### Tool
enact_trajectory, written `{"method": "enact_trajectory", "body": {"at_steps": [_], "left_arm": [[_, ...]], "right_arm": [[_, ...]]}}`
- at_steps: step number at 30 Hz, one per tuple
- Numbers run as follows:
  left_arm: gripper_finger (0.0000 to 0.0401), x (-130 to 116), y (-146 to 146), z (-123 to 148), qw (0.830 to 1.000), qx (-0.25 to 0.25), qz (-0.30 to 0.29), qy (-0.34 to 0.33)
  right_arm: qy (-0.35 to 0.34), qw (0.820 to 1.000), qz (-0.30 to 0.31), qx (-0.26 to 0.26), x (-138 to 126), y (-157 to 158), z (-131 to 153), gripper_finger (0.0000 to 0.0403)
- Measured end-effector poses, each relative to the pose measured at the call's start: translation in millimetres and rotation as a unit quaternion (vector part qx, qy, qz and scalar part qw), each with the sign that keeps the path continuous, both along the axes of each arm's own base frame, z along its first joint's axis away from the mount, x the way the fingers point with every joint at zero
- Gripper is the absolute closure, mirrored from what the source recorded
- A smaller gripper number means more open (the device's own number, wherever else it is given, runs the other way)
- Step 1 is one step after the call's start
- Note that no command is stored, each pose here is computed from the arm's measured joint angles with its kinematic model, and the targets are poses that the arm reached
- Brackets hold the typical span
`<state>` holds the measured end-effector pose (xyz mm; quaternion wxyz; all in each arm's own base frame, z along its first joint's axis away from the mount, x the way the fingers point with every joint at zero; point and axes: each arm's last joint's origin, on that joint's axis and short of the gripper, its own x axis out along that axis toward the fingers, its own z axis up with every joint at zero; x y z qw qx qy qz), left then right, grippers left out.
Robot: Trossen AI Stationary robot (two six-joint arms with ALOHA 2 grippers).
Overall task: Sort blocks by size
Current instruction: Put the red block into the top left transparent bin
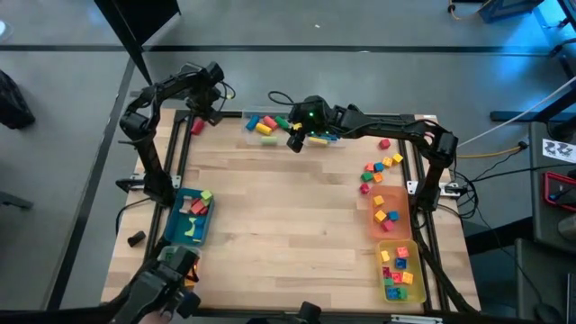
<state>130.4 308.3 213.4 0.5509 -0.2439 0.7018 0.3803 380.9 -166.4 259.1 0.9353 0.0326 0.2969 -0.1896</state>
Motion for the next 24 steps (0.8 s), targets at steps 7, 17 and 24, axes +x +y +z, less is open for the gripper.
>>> {"method": "enact_trajectory", "body": {"at_steps": [7,17,24], "left_arm": [[0.0191,4,6,-6,0.998,0.037,0.045,0.009],[0.0198,7,9,-19,0.999,0.018,0.013,0.04],[0.0198,9,12,-35,0.997,-0.004,-0.017,0.073]], "right_arm": [[0.004,1.0,0.0,0.002,-1,0,-1,0.0242],[0.029,0.999,0.0,0.013,-3,1,-5,0.0242],[0.03,0.999,0.0,0.013,-3,1,-5,0.0242]]}}
